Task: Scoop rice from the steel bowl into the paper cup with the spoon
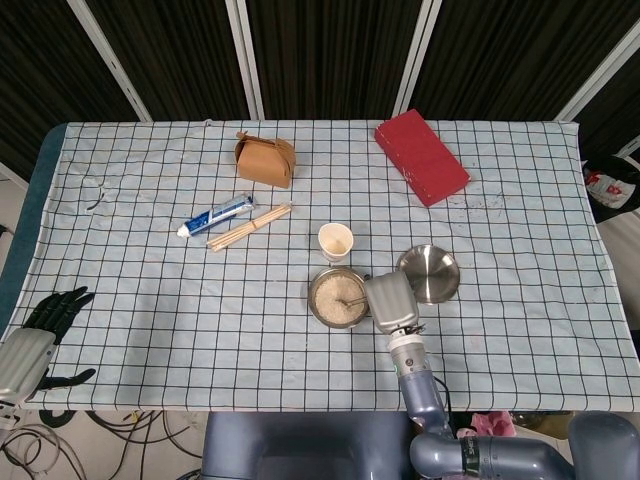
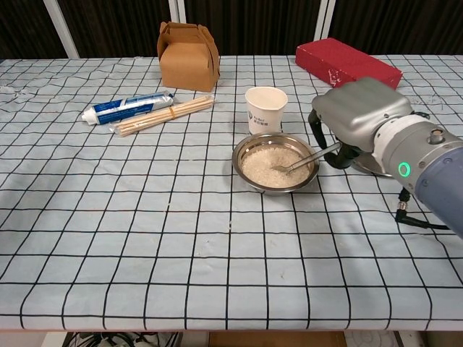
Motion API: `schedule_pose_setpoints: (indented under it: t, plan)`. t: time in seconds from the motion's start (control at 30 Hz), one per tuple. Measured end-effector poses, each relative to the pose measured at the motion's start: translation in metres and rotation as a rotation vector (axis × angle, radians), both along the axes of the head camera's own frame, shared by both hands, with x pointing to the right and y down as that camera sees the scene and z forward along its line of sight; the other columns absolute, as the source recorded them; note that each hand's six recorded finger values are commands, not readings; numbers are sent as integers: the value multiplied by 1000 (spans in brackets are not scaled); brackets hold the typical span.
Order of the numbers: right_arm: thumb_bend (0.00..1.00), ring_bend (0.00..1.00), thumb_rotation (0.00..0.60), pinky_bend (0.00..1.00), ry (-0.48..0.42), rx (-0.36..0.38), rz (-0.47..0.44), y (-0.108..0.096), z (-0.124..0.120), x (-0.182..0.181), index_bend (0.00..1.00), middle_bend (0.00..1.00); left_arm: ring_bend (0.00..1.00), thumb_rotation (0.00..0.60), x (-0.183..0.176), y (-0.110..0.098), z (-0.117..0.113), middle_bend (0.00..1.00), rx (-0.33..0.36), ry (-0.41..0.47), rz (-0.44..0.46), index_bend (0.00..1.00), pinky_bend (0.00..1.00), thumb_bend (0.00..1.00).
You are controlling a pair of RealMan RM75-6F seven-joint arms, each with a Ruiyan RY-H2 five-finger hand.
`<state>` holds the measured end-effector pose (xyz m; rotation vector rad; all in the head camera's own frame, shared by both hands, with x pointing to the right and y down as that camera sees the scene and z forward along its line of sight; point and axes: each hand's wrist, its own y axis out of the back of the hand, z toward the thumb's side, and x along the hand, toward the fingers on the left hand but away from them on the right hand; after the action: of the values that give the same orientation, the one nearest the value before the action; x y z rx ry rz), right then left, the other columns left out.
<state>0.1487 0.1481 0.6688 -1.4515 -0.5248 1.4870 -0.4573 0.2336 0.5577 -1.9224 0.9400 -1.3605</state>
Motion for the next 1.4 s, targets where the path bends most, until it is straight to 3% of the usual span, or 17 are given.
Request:
schedule_pose_setpoints:
  t: [0.37, 0.8, 1.4]
  plan:
    - [480, 1000, 600, 1000, -48, -42, 88, -2, -4, 0, 672, 1000, 0, 600, 0, 0, 0, 0, 0, 1, 1, 0, 0, 20]
    - [479, 1000, 600, 1000, -70, -54, 131, -6, -11, 0, 672, 1000, 0, 600, 0, 0, 0, 0, 0, 2, 1, 0, 0, 20]
    - [479, 1000, 600, 1000, -109, -165, 300, -5, -16, 7, 672, 1000, 0, 600, 0, 1, 0, 0, 1, 1, 1, 0, 0, 20]
